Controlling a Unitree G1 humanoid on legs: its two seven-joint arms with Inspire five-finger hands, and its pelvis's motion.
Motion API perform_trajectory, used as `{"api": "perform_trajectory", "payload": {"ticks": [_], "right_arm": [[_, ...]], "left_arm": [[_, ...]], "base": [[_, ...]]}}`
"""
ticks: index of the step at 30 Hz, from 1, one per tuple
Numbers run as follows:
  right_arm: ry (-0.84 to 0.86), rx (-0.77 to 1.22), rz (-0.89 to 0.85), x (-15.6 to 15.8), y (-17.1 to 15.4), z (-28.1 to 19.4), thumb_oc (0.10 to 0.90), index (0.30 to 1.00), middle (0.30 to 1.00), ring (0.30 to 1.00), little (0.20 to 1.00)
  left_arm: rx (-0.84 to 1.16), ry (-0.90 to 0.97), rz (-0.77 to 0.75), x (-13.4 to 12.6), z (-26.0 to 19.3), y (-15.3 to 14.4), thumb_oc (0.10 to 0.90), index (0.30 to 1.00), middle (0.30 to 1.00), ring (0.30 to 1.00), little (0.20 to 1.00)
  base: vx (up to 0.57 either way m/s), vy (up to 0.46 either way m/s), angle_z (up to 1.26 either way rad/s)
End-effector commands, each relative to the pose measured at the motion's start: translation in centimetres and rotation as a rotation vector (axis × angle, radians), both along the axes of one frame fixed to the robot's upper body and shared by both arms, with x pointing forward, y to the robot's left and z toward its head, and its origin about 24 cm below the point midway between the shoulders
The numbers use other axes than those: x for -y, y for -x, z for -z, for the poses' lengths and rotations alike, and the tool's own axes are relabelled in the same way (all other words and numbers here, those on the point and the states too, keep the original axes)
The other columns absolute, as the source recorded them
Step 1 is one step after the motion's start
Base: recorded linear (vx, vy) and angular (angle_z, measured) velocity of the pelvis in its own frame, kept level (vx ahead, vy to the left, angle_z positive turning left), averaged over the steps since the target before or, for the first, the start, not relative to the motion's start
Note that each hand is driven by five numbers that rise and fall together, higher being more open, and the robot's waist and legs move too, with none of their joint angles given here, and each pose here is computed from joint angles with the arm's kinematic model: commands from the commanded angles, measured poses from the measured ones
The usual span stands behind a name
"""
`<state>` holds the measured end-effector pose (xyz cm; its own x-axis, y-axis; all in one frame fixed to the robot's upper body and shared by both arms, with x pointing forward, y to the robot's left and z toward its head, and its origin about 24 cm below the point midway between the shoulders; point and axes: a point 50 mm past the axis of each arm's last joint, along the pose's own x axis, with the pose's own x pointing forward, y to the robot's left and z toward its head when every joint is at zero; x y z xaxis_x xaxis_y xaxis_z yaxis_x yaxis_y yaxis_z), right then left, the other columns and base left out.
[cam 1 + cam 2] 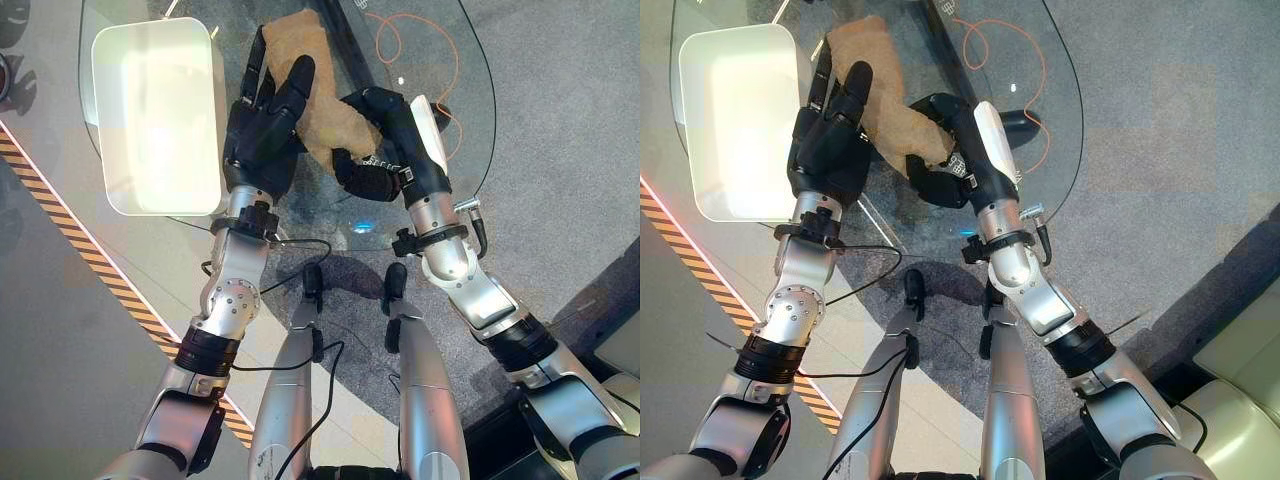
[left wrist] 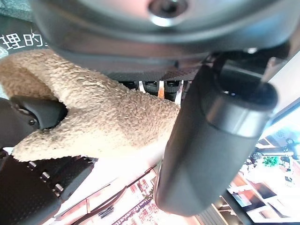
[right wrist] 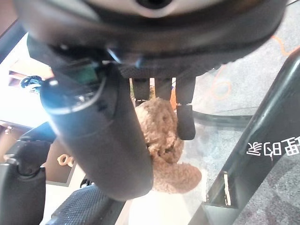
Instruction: Wipe the table with a cloth and put it in the basket.
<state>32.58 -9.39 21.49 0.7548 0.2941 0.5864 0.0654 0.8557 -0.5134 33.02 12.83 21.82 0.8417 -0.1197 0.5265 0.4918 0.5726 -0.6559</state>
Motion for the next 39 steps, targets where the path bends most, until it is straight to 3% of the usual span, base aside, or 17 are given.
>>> {"api": "perform_trajectory", "payload": {"ticks": [1,25,26,27,28,29,39], "right_arm": [[-0.085,0.510,-0.385,-5.2,7.6,-9.4,0.100,0.300,0.300,0.300,0.200],[-0.095,0.509,-0.384,-5.1,7.6,-9.4,0.100,0.300,0.300,0.300,0.200],[-0.095,0.508,-0.384,-5.1,7.6,-9.4,0.155,0.347,0.347,0.347,0.255],[-0.095,0.508,-0.384,-5.1,7.6,-9.4,0.155,0.347,0.347,0.347,0.255],[-0.099,0.505,-0.383,-5.1,7.6,-9.4,0.339,0.505,0.505,0.505,0.439],[-0.102,0.497,-0.384,-5.0,7.5,-9.3,0.800,0.900,0.900,0.900,0.900],[-0.124,0.494,-0.366,-4.9,7.3,-9.3,0.800,0.900,0.900,0.900,0.900]], "left_arm": [[0.340,0.006,0.082,2.1,-6.5,2.6,0.100,0.300,0.300,0.300,0.200],[0.362,0.015,0.073,1.8,-6.7,2.8,0.100,0.300,0.300,0.300,0.200],[0.362,0.015,0.072,1.7,-6.7,2.8,0.100,0.300,0.300,0.300,0.200],[0.362,0.015,0.072,1.7,-6.7,2.8,0.100,0.300,0.300,0.300,0.200],[0.363,0.017,0.071,1.7,-6.6,2.8,0.100,0.300,0.300,0.300,0.200],[0.364,0.020,0.065,1.6,-6.6,2.8,0.100,0.300,0.300,0.300,0.200],[0.406,0.092,-0.040,0.3,-7.1,3.2,0.100,0.300,0.300,0.300,0.200]], "base": [[0.00,0.000,0.00],[0.00,0.000,0.00],[0.00,0.000,0.00],[0.00,0.000,0.00],[0.00,0.000,0.00],[0.00,0.000,0.00],[0.00,0.000,0.00]]}}
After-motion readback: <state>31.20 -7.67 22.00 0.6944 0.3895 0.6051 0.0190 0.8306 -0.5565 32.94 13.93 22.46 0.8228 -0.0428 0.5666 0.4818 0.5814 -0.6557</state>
